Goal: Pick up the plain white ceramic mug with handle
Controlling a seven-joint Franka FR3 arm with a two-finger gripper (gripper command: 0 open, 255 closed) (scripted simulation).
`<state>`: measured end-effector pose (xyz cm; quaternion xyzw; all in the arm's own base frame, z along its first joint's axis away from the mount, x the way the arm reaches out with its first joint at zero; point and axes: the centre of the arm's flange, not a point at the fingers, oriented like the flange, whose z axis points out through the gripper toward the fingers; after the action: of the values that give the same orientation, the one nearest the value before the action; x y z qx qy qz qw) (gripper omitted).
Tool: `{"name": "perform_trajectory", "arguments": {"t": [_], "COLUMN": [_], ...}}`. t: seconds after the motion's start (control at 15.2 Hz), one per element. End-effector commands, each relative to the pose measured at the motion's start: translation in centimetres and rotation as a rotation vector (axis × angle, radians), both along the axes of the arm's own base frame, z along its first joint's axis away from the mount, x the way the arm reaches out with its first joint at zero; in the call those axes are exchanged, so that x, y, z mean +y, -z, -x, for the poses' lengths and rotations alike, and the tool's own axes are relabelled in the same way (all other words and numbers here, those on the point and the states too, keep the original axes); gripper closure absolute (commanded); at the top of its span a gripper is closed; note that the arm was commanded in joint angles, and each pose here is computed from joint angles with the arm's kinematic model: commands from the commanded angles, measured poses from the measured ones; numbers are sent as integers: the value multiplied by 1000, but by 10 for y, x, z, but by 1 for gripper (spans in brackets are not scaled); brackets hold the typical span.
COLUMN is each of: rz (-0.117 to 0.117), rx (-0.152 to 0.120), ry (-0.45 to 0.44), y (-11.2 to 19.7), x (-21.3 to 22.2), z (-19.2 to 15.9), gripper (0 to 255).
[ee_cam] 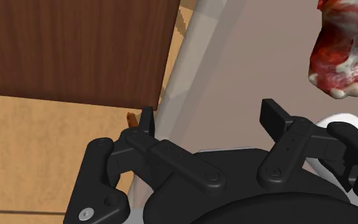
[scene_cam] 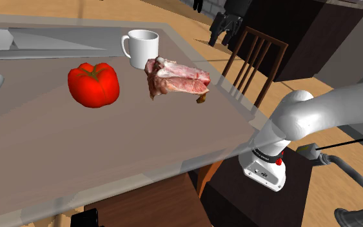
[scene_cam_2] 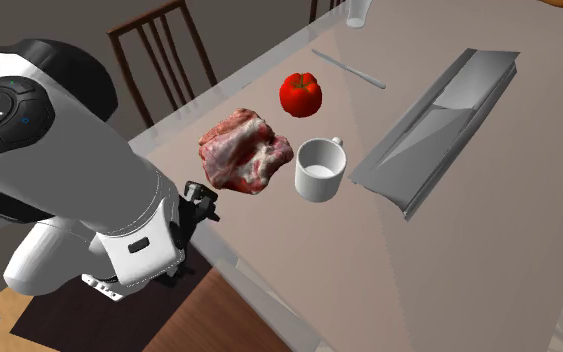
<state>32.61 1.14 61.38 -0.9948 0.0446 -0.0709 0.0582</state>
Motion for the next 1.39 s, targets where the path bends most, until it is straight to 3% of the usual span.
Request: {"name": "perform_trajectory", "arguments": {"t": [0.0,1.12,1.32], "rz": [0,99,108], "rx": [0,69,75], "ry": [0,-158,-173], "y": [0,-25,-21], "x": [0,172,190], "z": [0,-168,-182], "gripper": [0,0,0]}}
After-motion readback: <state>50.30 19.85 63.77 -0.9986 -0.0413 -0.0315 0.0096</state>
